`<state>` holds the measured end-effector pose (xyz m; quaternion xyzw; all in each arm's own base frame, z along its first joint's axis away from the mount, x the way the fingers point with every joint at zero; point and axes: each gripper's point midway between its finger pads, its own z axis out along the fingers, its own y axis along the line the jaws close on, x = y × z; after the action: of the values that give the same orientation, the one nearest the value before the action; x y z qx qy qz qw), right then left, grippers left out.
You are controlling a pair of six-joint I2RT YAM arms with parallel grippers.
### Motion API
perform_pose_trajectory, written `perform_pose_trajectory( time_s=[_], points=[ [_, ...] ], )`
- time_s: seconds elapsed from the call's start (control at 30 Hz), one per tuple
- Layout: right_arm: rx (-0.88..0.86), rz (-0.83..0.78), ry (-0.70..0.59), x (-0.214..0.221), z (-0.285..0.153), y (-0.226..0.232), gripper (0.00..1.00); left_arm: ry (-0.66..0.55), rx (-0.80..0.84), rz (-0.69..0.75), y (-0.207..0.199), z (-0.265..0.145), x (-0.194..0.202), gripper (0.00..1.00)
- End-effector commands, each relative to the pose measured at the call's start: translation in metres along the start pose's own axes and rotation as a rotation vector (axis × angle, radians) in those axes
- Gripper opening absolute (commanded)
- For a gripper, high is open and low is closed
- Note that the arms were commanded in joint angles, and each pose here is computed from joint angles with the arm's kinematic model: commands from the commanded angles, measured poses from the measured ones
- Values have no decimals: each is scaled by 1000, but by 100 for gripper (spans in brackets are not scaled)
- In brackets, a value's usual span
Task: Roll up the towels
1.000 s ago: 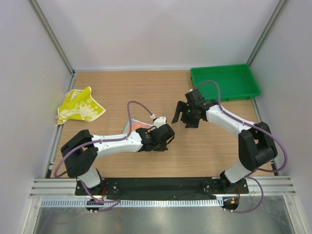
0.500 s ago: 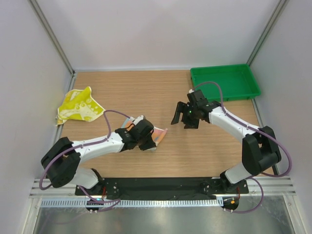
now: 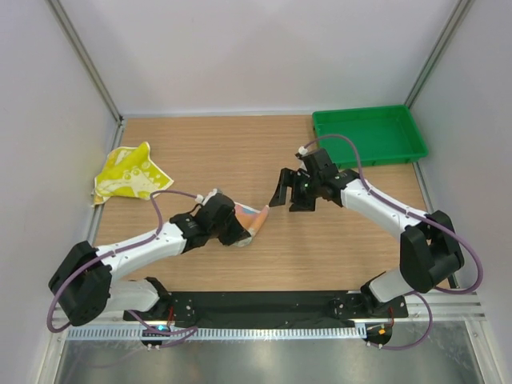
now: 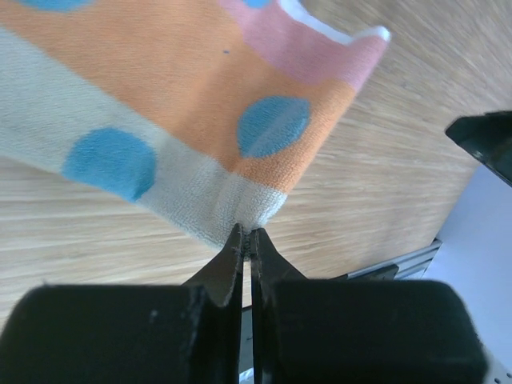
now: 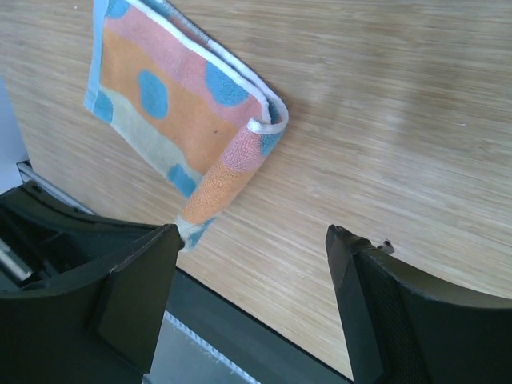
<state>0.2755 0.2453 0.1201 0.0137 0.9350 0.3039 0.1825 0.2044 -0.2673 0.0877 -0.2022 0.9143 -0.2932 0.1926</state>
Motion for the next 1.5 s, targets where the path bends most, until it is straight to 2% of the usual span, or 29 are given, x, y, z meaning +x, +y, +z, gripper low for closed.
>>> perform_pose_trajectory(
  time_s=[0.0,0.17,0.5,0.57,0.67,0.7,0.8,0.87,1.47],
  points=[
    [-83,-62,-25,-2,-5,22,81,-23,17,-107,7,-7,-6,0],
    [-96,-101,1,5,4,33,81,-35,-31,-193,32,-8,-8,0],
    [-155,-146,21,14,18,63,77,-23,-136,-255,71,1,-8,0],
    [-206,-159,31,18,20,74,71,-22,-147,-254,73,3,-9,0],
    [-265,-157,54,26,26,84,51,-15,-170,-228,77,8,-9,0],
    [-290,-154,50,26,28,90,39,-12,-174,-214,77,9,-9,1],
    [-339,-155,71,31,35,99,24,3,-187,-208,80,16,-8,0],
    [-354,-160,87,35,41,102,20,28,-195,-209,82,19,-3,1],
    [-362,-147,182,44,96,90,16,38,-240,-37,74,23,-19,0]
  ],
)
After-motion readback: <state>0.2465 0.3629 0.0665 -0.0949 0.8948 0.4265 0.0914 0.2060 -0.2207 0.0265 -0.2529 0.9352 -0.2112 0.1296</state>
